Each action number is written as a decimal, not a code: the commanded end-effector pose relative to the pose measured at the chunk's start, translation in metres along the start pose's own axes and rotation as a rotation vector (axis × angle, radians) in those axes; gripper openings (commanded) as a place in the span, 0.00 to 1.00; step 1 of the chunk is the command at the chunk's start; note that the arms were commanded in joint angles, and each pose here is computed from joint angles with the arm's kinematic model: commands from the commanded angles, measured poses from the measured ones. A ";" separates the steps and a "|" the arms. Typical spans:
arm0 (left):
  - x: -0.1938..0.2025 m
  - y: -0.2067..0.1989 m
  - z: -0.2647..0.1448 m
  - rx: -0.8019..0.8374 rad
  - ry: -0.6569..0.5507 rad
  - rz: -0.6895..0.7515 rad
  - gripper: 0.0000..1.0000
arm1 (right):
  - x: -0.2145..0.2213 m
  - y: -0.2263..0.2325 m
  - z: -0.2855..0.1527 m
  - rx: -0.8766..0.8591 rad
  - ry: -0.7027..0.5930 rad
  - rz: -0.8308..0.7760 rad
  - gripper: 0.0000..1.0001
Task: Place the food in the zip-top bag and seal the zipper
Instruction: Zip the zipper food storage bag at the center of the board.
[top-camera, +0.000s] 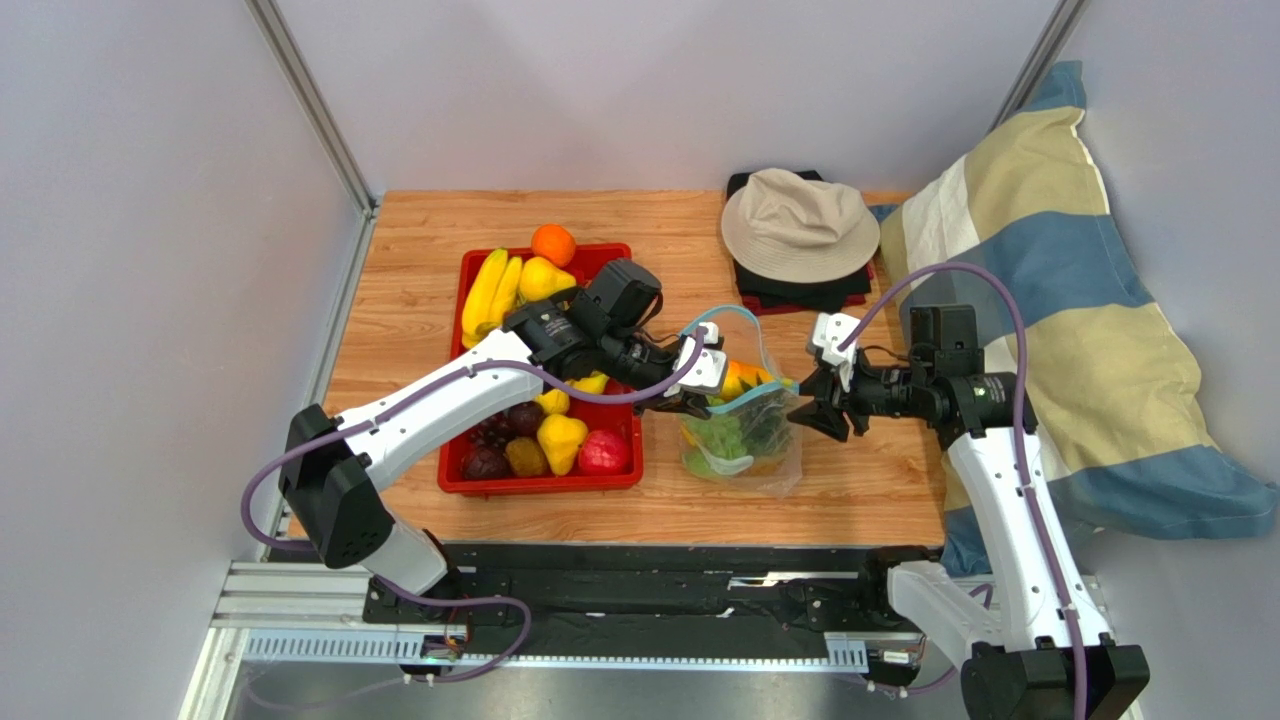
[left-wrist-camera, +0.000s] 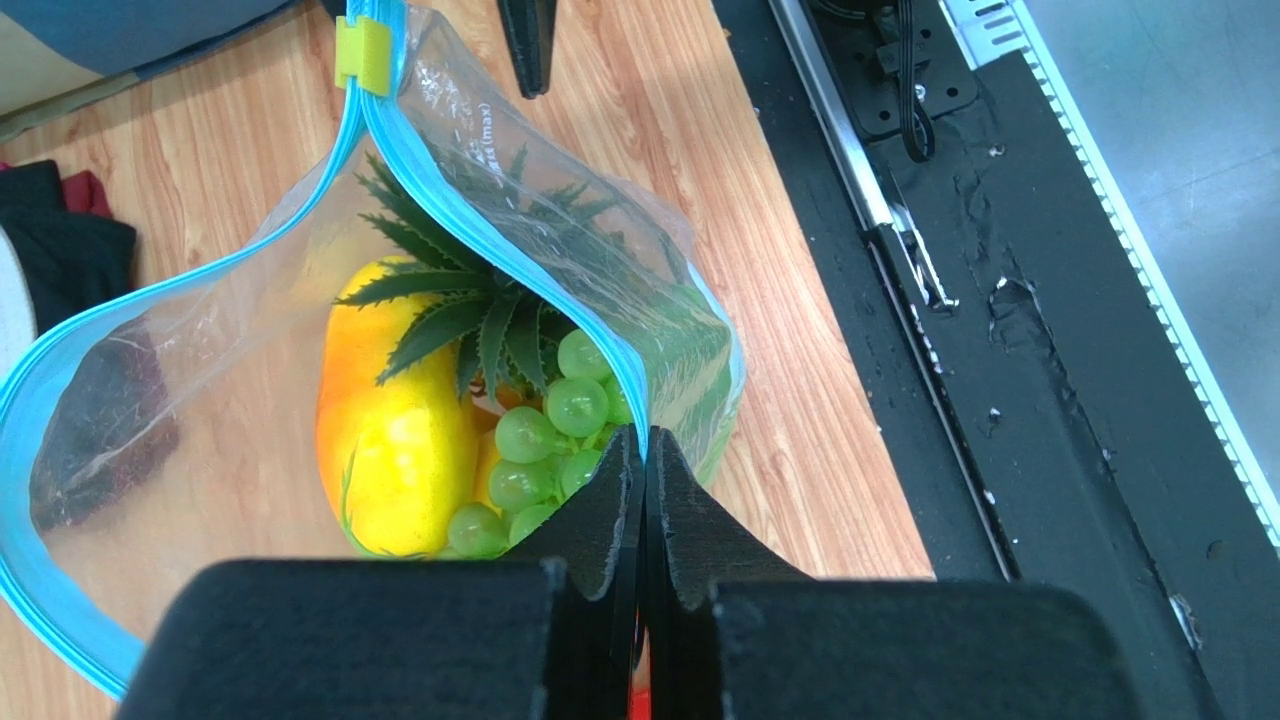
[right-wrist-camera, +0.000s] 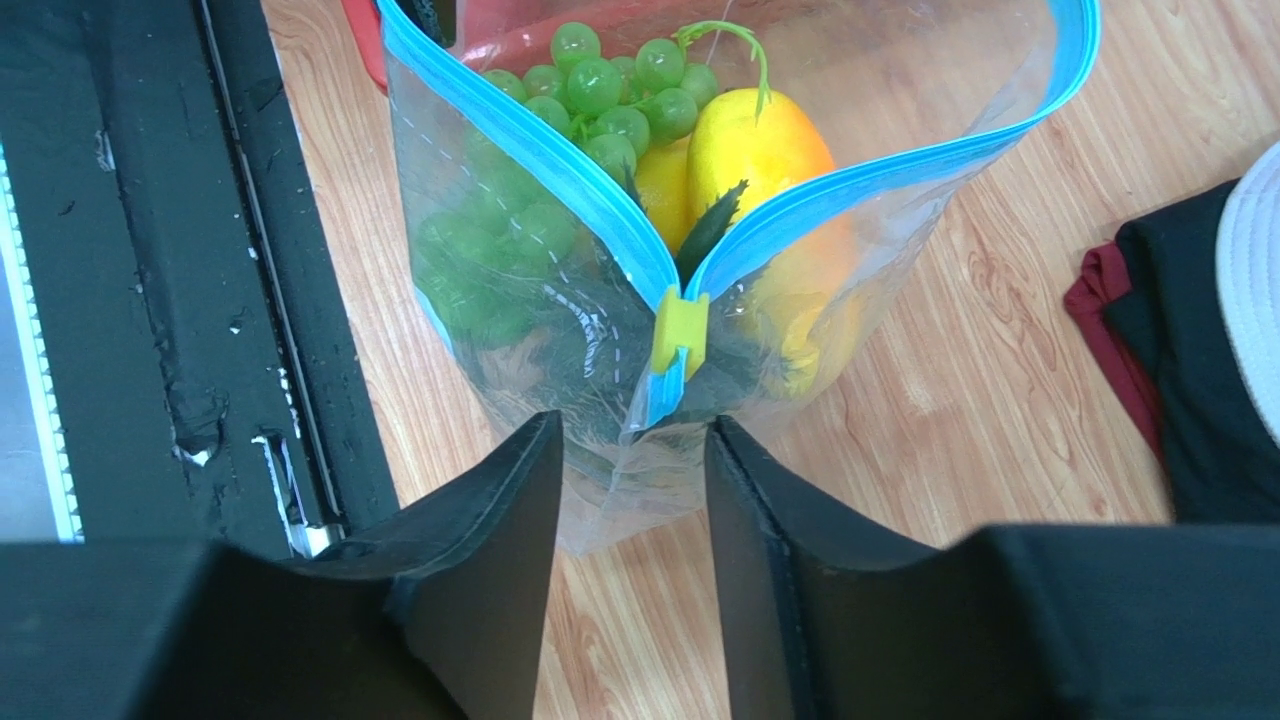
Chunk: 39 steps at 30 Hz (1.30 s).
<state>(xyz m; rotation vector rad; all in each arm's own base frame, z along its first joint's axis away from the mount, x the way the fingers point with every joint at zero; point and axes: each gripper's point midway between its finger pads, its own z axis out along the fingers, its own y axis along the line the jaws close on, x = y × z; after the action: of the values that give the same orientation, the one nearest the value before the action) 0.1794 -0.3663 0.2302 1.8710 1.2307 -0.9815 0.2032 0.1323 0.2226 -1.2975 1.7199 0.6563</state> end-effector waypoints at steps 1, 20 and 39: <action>-0.013 -0.002 -0.003 0.014 -0.055 0.025 0.00 | -0.007 0.004 -0.001 -0.016 -0.029 -0.005 0.40; -0.041 0.000 -0.010 -0.044 -0.147 -0.008 0.27 | -0.008 0.011 -0.002 0.006 -0.054 -0.015 0.00; -0.097 0.044 0.032 -0.019 -0.225 0.284 0.48 | -0.014 0.014 -0.006 0.039 -0.092 -0.108 0.00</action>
<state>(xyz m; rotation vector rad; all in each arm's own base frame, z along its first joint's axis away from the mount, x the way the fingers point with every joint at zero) 0.1920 -0.4335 0.2888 1.7740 0.9594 -0.9953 0.1838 0.1347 0.2245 -1.2726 1.6626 0.6440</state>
